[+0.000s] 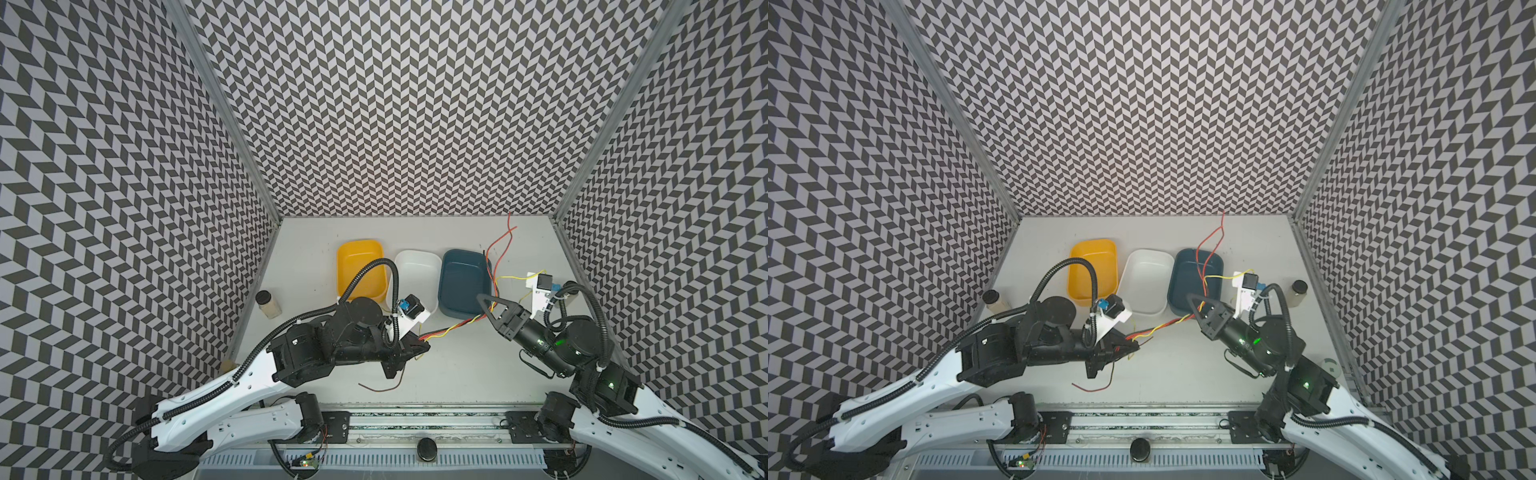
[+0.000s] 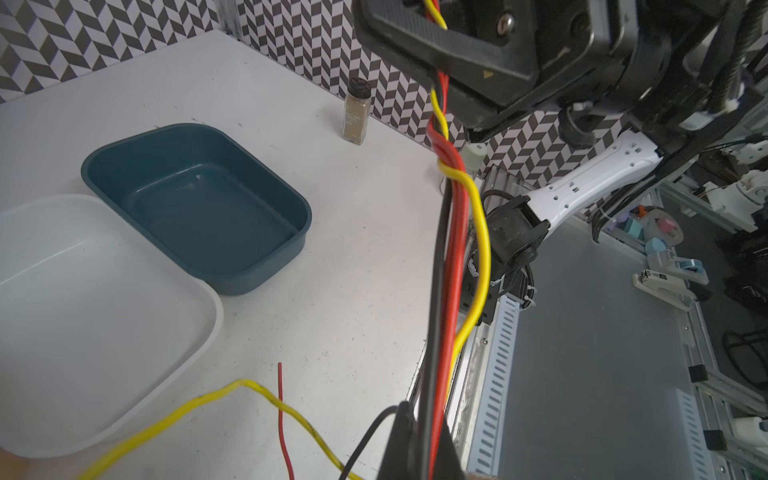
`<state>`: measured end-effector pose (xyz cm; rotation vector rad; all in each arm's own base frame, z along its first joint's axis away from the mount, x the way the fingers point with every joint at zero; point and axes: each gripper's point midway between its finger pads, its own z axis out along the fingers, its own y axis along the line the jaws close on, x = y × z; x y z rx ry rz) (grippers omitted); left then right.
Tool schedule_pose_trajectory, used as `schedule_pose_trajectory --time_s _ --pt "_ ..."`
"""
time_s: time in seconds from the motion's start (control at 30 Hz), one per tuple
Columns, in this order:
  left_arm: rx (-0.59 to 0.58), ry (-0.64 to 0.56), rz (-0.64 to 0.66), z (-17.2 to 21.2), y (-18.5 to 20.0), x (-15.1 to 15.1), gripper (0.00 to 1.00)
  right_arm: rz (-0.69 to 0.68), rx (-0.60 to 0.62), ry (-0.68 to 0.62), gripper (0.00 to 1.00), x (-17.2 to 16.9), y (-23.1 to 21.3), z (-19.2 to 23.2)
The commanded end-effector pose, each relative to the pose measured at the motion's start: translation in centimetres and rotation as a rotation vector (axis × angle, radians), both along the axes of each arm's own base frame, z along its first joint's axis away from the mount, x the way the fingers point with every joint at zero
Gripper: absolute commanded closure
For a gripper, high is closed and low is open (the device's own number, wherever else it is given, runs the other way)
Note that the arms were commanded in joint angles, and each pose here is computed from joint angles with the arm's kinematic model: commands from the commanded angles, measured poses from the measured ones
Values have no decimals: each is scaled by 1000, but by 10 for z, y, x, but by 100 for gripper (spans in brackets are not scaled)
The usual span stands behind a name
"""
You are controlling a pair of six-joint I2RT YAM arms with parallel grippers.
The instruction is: Untangle the cables
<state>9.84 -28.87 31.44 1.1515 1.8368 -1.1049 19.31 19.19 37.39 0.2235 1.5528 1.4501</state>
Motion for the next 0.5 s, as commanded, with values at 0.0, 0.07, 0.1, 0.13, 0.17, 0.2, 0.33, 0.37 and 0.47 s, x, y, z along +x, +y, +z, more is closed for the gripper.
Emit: schedule_pose_trajectory --time_s 0.0,0.07,0.1,0.13,0.17,0.2,0.33,0.37,0.47 --pt "-41 73 -84 1 10 -12 100 -13 34 -305 100 -16 -8 59" --pt "-67 102 -101 3 10 -7 100 50 25 -414 100 -32 -1 78" --pt "-74 111 -105 4 10 -5 100 73 32 -462 100 -39 0 86" --pt "-83 121 -115 5 10 -3 100 97 46 -518 100 -48 1 95" --pt "-90 130 -123 5 10 -1 100 119 61 -569 100 -56 0 103" --pt "-93 140 -132 5 9 -1 100 135 68 -611 100 -64 0 110" --pt "-98 179 -173 0 4 2 100 182 78 -761 100 -91 -5 135" --pt "-98 191 -183 -3 2 2 100 198 77 -793 100 -98 -6 140" --pt "-100 235 -224 -8 -4 3 100 271 72 -858 100 -112 1 149"
